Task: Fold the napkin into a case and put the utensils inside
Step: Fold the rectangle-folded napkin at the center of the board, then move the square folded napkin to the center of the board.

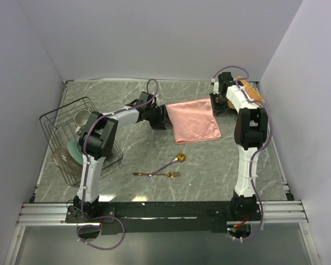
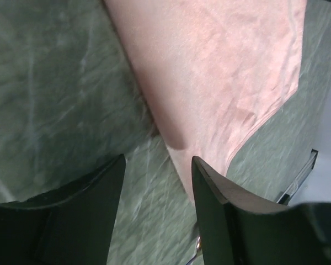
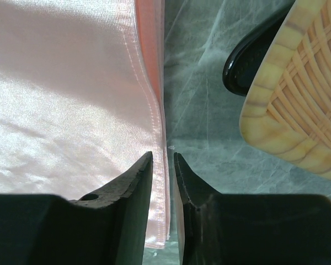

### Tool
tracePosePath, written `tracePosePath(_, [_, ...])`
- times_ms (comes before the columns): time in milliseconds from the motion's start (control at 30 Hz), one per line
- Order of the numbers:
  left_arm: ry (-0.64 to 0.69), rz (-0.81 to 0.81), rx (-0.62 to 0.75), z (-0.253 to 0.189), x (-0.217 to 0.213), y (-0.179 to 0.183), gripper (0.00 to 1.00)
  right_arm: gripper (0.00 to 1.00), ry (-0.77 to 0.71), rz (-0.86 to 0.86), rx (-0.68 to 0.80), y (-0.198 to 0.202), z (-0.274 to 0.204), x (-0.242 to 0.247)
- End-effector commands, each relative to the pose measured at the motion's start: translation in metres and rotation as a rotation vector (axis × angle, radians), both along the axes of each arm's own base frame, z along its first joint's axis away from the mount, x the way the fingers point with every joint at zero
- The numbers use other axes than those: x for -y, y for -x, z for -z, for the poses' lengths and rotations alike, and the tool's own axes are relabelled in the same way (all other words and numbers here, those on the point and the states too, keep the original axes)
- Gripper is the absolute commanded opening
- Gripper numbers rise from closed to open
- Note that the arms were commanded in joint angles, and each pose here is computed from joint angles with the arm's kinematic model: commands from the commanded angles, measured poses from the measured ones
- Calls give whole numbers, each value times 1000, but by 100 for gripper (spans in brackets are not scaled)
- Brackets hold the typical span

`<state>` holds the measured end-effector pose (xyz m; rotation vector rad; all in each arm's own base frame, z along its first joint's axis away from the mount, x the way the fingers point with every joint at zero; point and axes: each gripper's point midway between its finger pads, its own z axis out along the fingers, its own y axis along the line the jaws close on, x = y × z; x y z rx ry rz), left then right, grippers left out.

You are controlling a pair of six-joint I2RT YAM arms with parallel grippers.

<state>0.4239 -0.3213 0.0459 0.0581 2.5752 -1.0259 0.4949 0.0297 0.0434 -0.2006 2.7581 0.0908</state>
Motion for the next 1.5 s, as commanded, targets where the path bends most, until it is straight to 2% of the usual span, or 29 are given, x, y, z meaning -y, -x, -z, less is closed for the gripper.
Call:
tracePosePath(0, [99,-48,50,-19,24,-28,56,30,-1,24,46,-10,-9,5])
tracePosePath(333, [167,-53,-46,10,50,-24,46,28,-7,20,41,-6,0,4])
tracePosePath(433, [138,-59,-54,14,43,-23,33,28,-10,17,32,-3,0,3])
tracePosePath(467, [129,-63,-58,15,41,-22,23,28,-9,16,33,-4,-1,3])
tracePosePath(533, [117,-73,-59,13,32,-23,15,28,-12,14,36,-3,-3,2])
tracePosePath(600, [70,-66,-63,17,21,-20,1,28,-22,12,37,-2,-6,0])
tracePosePath(667, [6,-61,-109,23,5,-12,1,29,-44,15,32,2,-14,-3])
tracePosePath(733, [-40,-47,-97,20,-14,-15,1,30,-66,10,44,5,-28,-8])
tracePosePath(800, [-101,-22,-111,24,-34,-8,1,35,-111,-1,49,12,-36,-15])
tracePosePath(867, [-140,-33,-92,18,-59,-14,1,43,-162,-21,84,17,-53,-23])
tracePosePath(1000, [-242,36,-46,13,-99,-20,1,49,-251,-56,120,26,-77,-38])
tracePosePath(1167, [-316,132,56,5,-110,-38,1,54,-373,-95,155,30,-102,-61])
tracePosePath(1200, [-325,160,84,2,-110,-41,5,55,-394,-104,181,26,-109,-65])
tracePosePath(1233, [-328,173,88,-1,-111,-42,14,58,-432,-115,201,25,-119,-71])
tracePosePath(1267, [-321,174,122,-11,-110,-49,34,59,-455,-127,222,22,-127,-75])
tracePosePath(1300, [-308,160,168,-30,-113,-55,41,60,-469,-137,260,16,-137,-79])
tracePosePath(1333, [-293,140,214,-45,-116,-62,59,63,-491,-158,304,12,-154,-85])
tracePosePath(1367, [-270,120,275,-57,-117,-69,70,64,-501,-160,340,7,-165,-87])
tracePosePath(1400, [-243,84,374,-98,-122,-75,78,67,-510,-167,403,-2,-180,-91])
tracePosePath(1433, [-232,68,435,-117,-125,-78,91,72,-505,-187,463,-4,-200,-97])
tracePosePath(1467, [-223,49,523,-133,-126,-84,97,74,-497,-204,509,-7,-211,-100])
